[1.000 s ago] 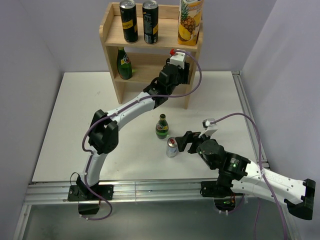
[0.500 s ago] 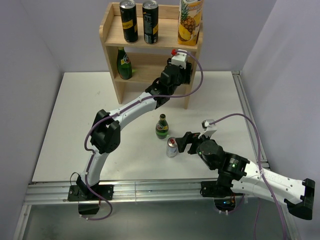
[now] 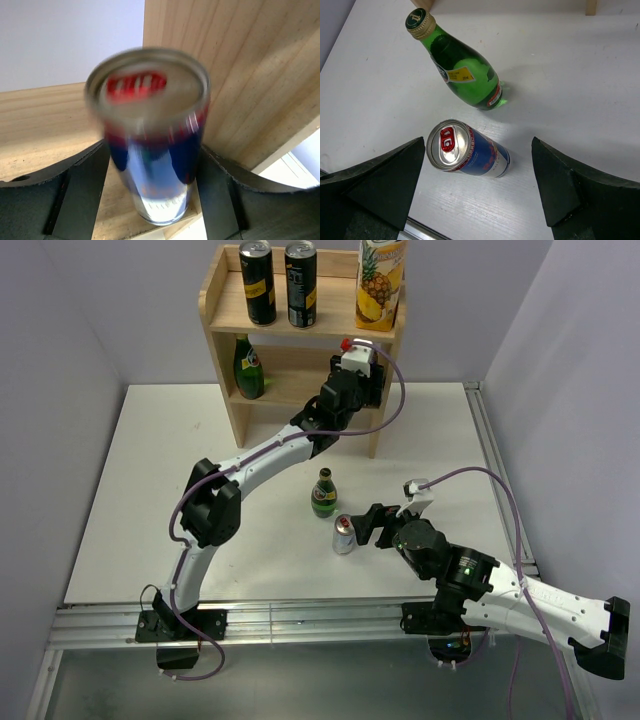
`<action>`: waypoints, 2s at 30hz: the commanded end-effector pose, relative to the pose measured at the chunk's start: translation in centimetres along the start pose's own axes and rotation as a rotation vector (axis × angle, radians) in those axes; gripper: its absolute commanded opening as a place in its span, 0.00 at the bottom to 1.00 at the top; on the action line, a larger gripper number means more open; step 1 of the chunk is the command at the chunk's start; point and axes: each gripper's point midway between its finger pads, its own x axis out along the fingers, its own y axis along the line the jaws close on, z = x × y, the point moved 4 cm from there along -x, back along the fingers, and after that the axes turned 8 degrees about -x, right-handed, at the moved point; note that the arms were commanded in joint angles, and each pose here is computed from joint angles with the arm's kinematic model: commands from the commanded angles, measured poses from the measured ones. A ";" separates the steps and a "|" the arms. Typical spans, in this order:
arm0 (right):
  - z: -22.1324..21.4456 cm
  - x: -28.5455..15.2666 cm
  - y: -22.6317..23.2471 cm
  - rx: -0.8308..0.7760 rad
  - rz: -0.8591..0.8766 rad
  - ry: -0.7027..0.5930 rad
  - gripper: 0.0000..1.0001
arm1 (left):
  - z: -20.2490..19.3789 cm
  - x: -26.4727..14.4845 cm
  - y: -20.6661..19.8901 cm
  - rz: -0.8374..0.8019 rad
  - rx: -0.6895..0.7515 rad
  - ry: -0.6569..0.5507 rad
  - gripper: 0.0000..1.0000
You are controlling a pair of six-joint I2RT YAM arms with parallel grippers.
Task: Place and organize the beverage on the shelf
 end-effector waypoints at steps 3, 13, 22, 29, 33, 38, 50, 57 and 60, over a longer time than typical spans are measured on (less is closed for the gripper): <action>0.4 0.2 0.0 0.023 -0.008 -0.023 0.94 | 3.8 -0.4 -0.9 -0.043 -0.070 -0.113 0.73; 0.4 0.2 0.1 0.029 -0.002 -0.024 0.94 | 3.2 -1.1 -1.1 -0.068 -0.058 -0.093 0.72; 0.5 0.1 0.2 0.046 0.006 -0.025 0.93 | 2.0 -2.0 -2.3 -0.157 -0.041 -0.048 0.73; 0.5 0.0 0.3 0.059 0.012 -0.027 0.93 | 1.6 -3.2 -2.4 -0.199 -0.027 -0.026 0.74; 0.5 0.0 0.4 0.061 0.018 -0.024 0.93 | 2.4 -4.1 -2.5 -0.214 -0.026 -0.033 0.74; 0.4 0.1 0.5 0.064 0.016 -0.021 0.93 | 2.5 -4.9 -2.1 -0.209 -0.027 -0.019 0.74; 0.2 0.3 0.6 0.071 0.013 -0.013 0.93 | 3.2 -7.9 -0.9 -0.187 -0.020 -0.010 0.74; 0.5 0.0 0.3 0.062 0.000 -0.018 0.93 | 4.6 -13.6 -0.2 -0.172 -0.015 0.034 0.74; 0.6 -0.1 0.0 0.061 -0.012 -0.028 0.93 | 4.4 -17.8 -0.5 -0.182 0.003 0.065 0.75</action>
